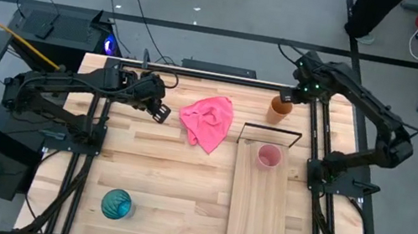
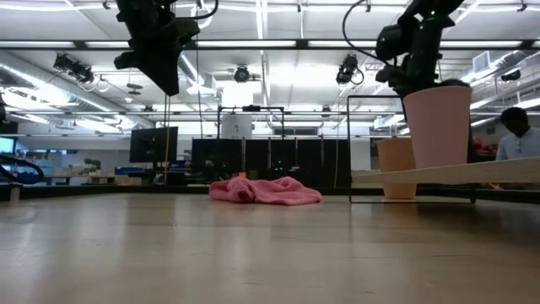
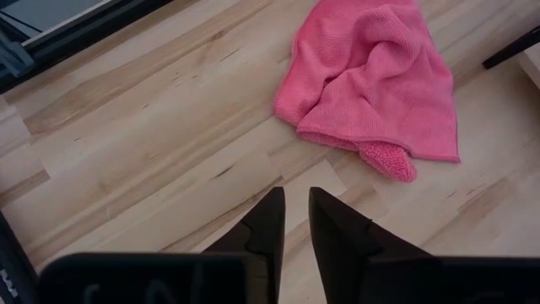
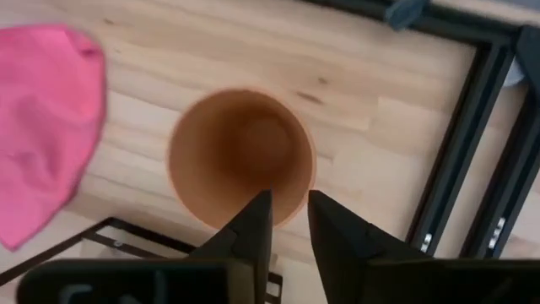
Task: Stack small to large cups/mugs on shelf
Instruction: Put the orange plastic glass on the shelf
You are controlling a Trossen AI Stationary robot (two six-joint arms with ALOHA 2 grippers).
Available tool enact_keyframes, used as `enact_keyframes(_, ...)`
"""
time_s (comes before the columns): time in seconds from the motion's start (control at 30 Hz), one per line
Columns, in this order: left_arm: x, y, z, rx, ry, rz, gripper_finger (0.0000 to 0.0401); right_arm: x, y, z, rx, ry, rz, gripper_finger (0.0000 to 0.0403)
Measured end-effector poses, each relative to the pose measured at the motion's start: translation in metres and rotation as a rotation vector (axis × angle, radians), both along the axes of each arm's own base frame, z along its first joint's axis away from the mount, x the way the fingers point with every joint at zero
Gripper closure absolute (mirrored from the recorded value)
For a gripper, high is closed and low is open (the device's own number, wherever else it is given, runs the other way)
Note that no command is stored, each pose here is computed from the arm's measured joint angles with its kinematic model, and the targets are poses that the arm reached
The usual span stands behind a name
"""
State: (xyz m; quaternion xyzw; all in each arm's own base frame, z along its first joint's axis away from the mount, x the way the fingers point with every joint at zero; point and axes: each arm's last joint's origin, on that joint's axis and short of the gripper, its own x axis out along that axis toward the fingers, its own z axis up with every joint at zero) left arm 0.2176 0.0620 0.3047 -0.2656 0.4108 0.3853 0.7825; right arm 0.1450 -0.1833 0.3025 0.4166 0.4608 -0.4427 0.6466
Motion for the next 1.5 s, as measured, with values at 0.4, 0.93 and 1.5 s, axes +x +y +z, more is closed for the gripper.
enact_keyframes(0.4,0.000,0.000,0.000,-0.001,0.000,0.002,0.0331,0.007,-0.009,-0.015,0.046,0.062,-0.014,0.0304)
enact_keyframes(0.93,0.000,0.000,0.000,-0.004,-0.003,0.009,0.0329,0.012,-0.017,-0.029,0.094,0.128,-0.017,0.0304)
enact_keyframes(1.5,0.000,-0.001,0.000,-0.005,-0.002,0.005,0.0328,0.007,-0.011,-0.056,0.169,0.166,-0.033,0.0304)
